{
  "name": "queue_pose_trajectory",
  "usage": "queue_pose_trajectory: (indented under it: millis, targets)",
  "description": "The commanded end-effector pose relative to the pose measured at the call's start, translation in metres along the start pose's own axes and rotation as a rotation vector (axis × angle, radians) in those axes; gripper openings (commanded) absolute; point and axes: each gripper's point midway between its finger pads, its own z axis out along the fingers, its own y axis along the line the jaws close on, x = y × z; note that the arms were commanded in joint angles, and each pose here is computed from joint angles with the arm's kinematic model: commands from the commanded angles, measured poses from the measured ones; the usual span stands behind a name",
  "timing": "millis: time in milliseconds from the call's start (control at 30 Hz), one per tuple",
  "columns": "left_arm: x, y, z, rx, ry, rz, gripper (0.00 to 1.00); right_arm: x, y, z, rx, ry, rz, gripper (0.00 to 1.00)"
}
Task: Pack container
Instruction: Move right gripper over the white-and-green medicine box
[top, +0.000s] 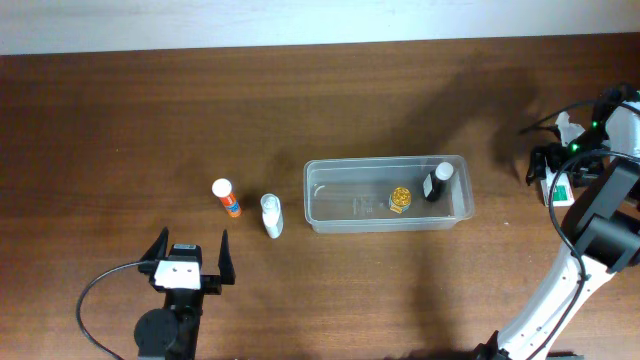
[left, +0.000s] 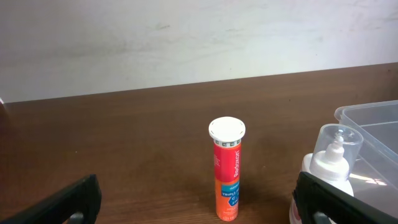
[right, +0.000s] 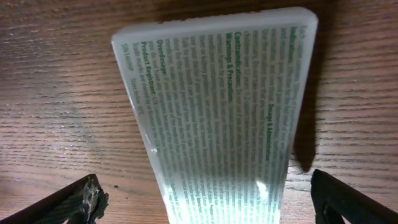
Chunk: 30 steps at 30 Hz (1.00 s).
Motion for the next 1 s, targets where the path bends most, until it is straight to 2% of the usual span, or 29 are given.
queue_pose_trajectory:
  millis: [0, 67, 200, 367, 433, 600, 733, 967]
  targets:
    - [0.001, 0.002, 0.000, -0.011, 0.000, 0.015, 1.00, 0.002, 0.000, 0.012, -0.002, 0.029, 0.014, 1.00]
    - [0.001, 0.002, 0.000, -0.011, 0.000, 0.015, 0.99, 0.002, 0.000, 0.016, -0.004, 0.035, 0.030, 1.00]
    - [0.001, 0.002, 0.000, -0.011, 0.000, 0.015, 0.99, 0.005, -0.002, 0.024, 0.001, 0.057, 0.039, 0.92]
    - [0.001, 0.002, 0.000, -0.011, 0.000, 0.015, 0.99, 0.006, -0.010, 0.024, 0.048, 0.066, 0.083, 0.88]
    - [0.001, 0.002, 0.000, -0.011, 0.000, 0.015, 0.99, 0.006, -0.010, 0.024, 0.048, 0.066, 0.083, 0.82]
    - [0.001, 0.002, 0.000, -0.011, 0.000, 0.015, 0.99, 0.004, -0.011, 0.023, 0.052, 0.057, 0.108, 0.56]
    - [0.001, 0.002, 0.000, -0.011, 0.000, 0.015, 0.99, 0.003, -0.011, 0.023, 0.052, 0.056, 0.114, 0.47]
    - [0.001, 0.002, 0.000, -0.011, 0.000, 0.015, 0.99, -0.002, -0.010, 0.012, 0.044, 0.038, 0.164, 0.48]
